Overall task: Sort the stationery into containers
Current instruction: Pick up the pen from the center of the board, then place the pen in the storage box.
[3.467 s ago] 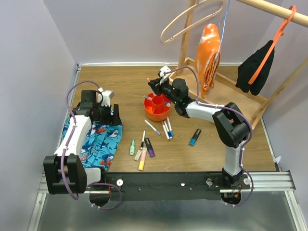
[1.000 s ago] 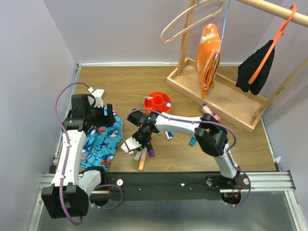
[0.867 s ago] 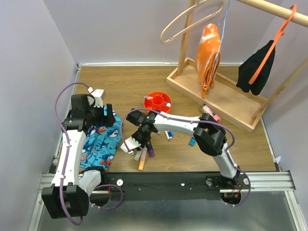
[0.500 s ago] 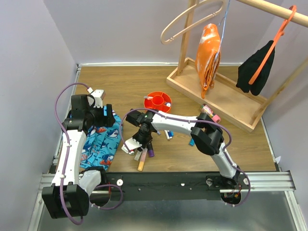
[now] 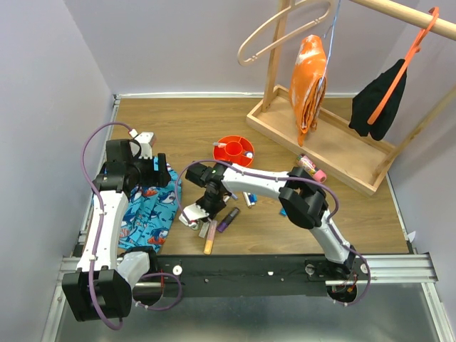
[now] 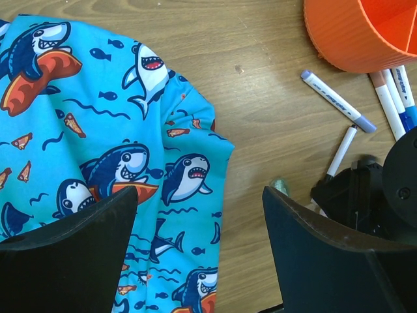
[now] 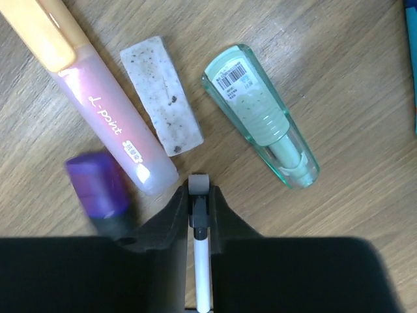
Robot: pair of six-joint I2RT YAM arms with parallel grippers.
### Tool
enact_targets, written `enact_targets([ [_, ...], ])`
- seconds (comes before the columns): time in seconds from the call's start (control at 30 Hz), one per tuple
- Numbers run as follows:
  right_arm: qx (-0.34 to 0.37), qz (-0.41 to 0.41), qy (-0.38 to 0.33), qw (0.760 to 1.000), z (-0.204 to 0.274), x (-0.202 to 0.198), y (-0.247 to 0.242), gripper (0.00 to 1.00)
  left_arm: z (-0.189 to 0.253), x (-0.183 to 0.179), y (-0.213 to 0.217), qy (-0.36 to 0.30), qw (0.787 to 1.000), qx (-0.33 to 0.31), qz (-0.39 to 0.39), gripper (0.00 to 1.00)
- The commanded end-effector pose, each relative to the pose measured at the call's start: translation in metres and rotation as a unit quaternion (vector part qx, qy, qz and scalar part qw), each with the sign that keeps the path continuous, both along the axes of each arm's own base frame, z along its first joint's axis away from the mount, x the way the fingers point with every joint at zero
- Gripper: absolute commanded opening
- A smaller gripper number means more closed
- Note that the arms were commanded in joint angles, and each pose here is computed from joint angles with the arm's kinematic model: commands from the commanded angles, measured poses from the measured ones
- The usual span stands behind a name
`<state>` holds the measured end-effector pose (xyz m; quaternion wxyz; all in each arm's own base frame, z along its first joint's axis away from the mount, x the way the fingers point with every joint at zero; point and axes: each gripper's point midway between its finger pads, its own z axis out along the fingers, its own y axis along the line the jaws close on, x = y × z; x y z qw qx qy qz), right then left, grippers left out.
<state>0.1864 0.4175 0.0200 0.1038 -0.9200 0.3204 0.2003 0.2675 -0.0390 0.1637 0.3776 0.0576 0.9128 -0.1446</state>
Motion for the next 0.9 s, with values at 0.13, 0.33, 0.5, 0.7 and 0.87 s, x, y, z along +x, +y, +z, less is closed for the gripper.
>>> enact_targets([
  [0.13,0.050,-0.037,-0.006,0.998,0.033,0.015,0.022,0.01,0.002,-0.001,-0.002,-0.002,1.000,-0.008,-0.005,0.86],
  [0.33,0.195,-0.099,-0.028,0.975,0.128,0.048,0.067,0.01,0.007,0.000,-0.002,-0.004,1.000,-0.008,-0.007,0.87],
  [0.5,0.336,-0.230,0.051,0.912,0.236,0.091,0.081,0.01,0.007,-0.001,-0.004,0.002,1.000,-0.011,-0.013,0.86],
  [0.7,0.473,-0.399,0.200,0.760,0.337,0.177,0.043,0.01,0.005,0.006,-0.006,0.009,1.000,-0.020,-0.015,0.86],
  [0.87,0.516,-0.439,0.175,0.714,0.341,0.225,0.010,0.01,0.005,0.012,-0.009,0.009,0.999,-0.029,-0.017,0.86],
])
